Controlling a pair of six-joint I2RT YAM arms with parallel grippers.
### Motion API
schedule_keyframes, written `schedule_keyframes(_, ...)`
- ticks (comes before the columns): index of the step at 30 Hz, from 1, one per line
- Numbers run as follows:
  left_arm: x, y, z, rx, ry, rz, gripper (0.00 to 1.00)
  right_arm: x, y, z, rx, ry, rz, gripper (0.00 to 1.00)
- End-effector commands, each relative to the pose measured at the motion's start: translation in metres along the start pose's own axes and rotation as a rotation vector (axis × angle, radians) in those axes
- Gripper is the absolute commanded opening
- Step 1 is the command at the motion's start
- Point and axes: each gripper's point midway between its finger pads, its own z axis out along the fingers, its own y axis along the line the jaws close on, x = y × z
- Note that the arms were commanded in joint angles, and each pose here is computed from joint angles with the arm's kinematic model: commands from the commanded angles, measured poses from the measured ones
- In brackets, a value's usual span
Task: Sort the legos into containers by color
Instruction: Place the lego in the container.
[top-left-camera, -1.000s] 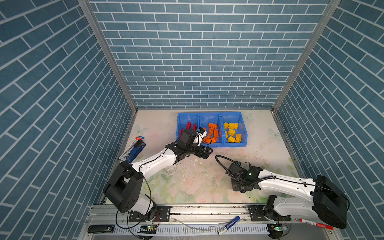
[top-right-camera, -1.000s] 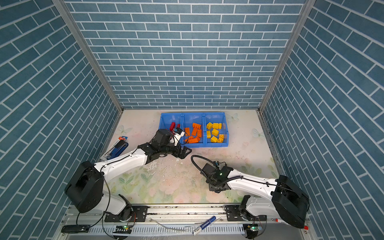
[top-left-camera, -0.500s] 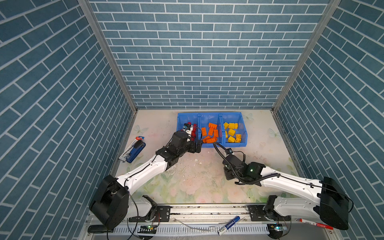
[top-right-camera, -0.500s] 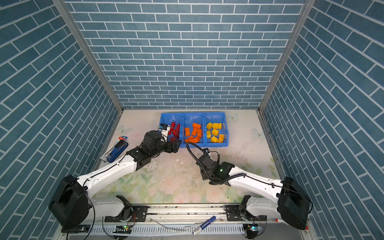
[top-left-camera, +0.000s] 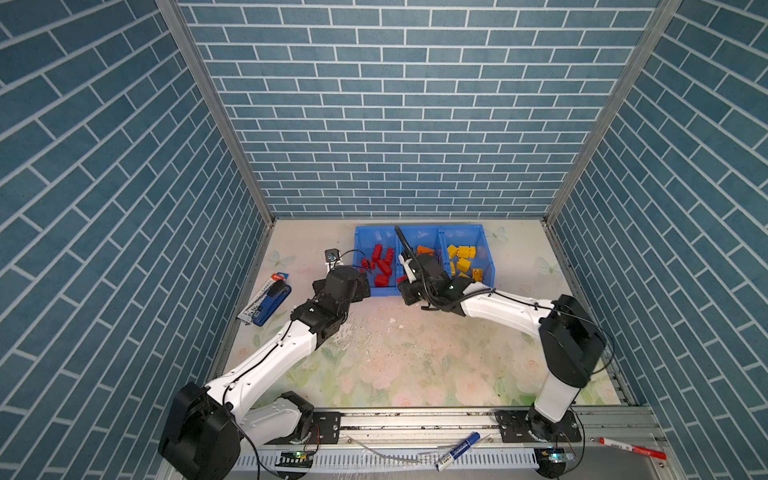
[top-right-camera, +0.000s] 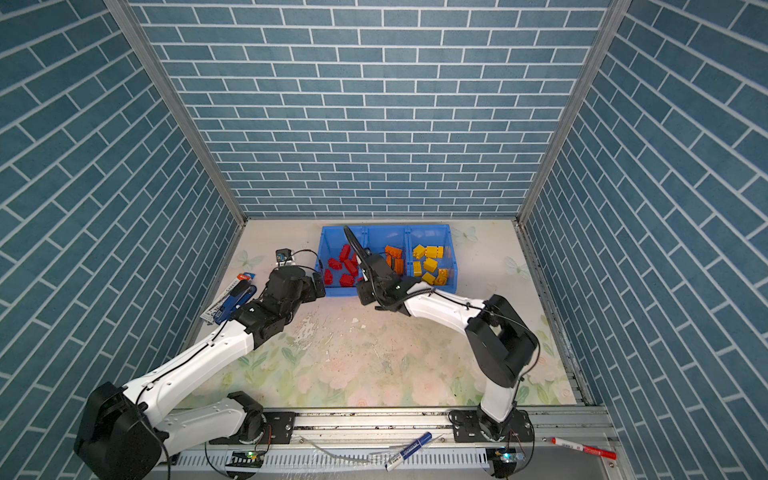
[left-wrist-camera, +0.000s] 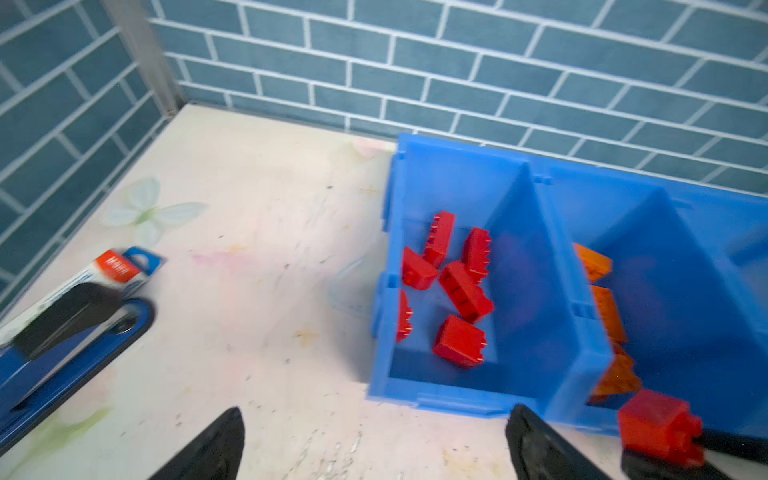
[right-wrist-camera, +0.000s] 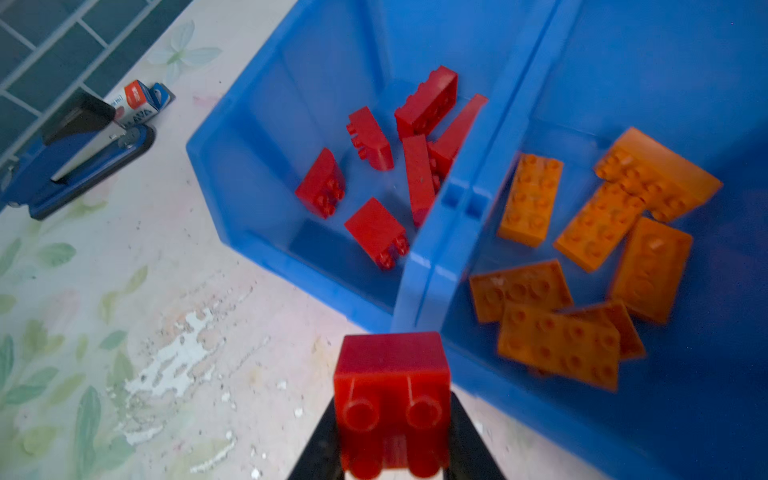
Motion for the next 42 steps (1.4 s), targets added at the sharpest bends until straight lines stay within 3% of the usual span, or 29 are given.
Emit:
schedule_keyframes(1,0.005,0.047,-0.004,-0.193,0.040,-0.041,0.99,-0.042,0.007,0.020,-0.069,-0.046,-0.032,0.23)
schedule_keyframes(8,0.008,0.072,-0.006,-0.253,0.056,-0.061,0.99,-0.077,0.021,0.059,-0.141,-0.030,-0.084,0.28)
schedule_keyframes(12,0.010,0.082,-0.003,-0.294,0.069,-0.021,0.99,-0.083,0.019,0.071,-0.110,-0.002,-0.094,0.57)
schedule_keyframes(15,0.006,0.096,-0.003,-0.363,0.055,0.013,0.99,-0.099,0.015,0.051,-0.072,-0.048,-0.134,0.69)
schedule_keyframes(21,-0.015,0.115,-0.001,-0.460,-0.020,0.092,0.99,-0.112,0.008,-0.036,-0.039,-0.182,-0.256,0.80)
schedule_keyframes(22,-0.018,0.118,0.000,-0.482,-0.037,0.112,0.99,-0.109,-0.001,-0.052,0.000,-0.201,-0.266,0.99)
schedule_keyframes(27,-0.025,0.121,0.015,-0.499,-0.092,0.211,0.99,-0.076,-0.077,-0.121,0.253,-0.292,-0.202,0.99)
schedule_keyframes(31,-0.019,0.133,0.028,-0.501,-0.084,0.208,0.99,-0.038,-0.150,-0.165,0.426,-0.308,-0.079,0.99)
schedule_keyframes(36,0.000,0.151,0.057,-0.441,-0.041,0.168,0.99,0.017,-0.243,-0.203,0.723,-0.290,0.063,0.99)
schedule_keyframes(42,0.008,0.149,0.088,-0.303,-0.059,0.124,0.99,0.087,-0.325,-0.225,0.911,-0.295,0.274,0.99)
